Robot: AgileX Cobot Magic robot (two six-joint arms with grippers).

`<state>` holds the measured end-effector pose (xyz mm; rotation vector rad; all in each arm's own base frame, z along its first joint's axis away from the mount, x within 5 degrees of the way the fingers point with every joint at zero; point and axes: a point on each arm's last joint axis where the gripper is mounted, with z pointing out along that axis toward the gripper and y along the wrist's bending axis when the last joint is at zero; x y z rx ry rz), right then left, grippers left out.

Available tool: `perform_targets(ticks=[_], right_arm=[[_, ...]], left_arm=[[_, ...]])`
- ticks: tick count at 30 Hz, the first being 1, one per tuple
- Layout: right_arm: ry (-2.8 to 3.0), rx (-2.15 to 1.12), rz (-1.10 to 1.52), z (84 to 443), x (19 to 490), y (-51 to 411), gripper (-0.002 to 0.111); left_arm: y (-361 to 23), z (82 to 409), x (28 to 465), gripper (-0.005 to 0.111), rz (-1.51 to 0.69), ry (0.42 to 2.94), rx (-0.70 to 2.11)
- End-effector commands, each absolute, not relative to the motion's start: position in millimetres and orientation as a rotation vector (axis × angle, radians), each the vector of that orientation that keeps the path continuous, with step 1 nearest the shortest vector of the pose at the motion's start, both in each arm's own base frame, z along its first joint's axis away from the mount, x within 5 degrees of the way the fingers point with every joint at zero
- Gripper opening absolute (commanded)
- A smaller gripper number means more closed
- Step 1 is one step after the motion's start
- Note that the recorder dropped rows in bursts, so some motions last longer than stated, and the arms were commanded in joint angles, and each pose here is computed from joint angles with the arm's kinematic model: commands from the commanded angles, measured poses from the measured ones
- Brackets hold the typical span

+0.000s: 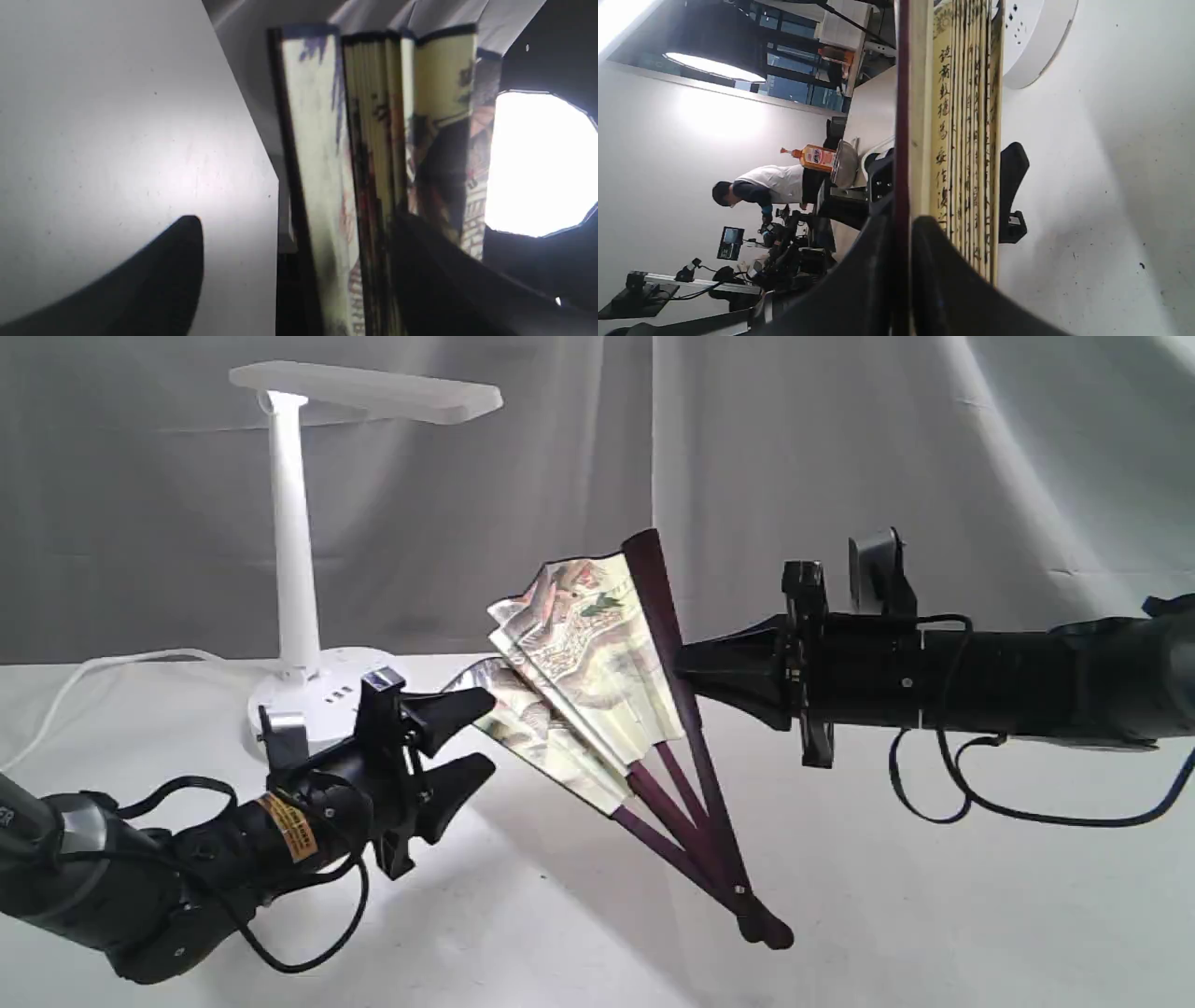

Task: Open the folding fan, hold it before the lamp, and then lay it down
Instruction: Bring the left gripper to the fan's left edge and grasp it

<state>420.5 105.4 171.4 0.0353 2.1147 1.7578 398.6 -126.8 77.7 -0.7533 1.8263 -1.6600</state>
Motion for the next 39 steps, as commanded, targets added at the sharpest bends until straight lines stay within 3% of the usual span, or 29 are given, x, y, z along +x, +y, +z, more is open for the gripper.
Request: perform_targets(ticks=[1,14,22,39], right_arm=[[2.080,0.043,1.785,177,420,106,0.000],[2.087,0.039,1.784,177,419,106,0.000],[2.087,0.039,1.784,177,419,106,0.000],[2.087,0.039,1.784,177,419,106,0.000]], left_arm=[[-127,80,401,0.059,-1.657,1.785,-0.792],[-136,82,403,0.059,-1.644,1.700,-0.888],[-147,89,415,0.059,-1.646,1.785,-0.759],[-147,66,415,0.059,-1.668,1.794,-0.862]])
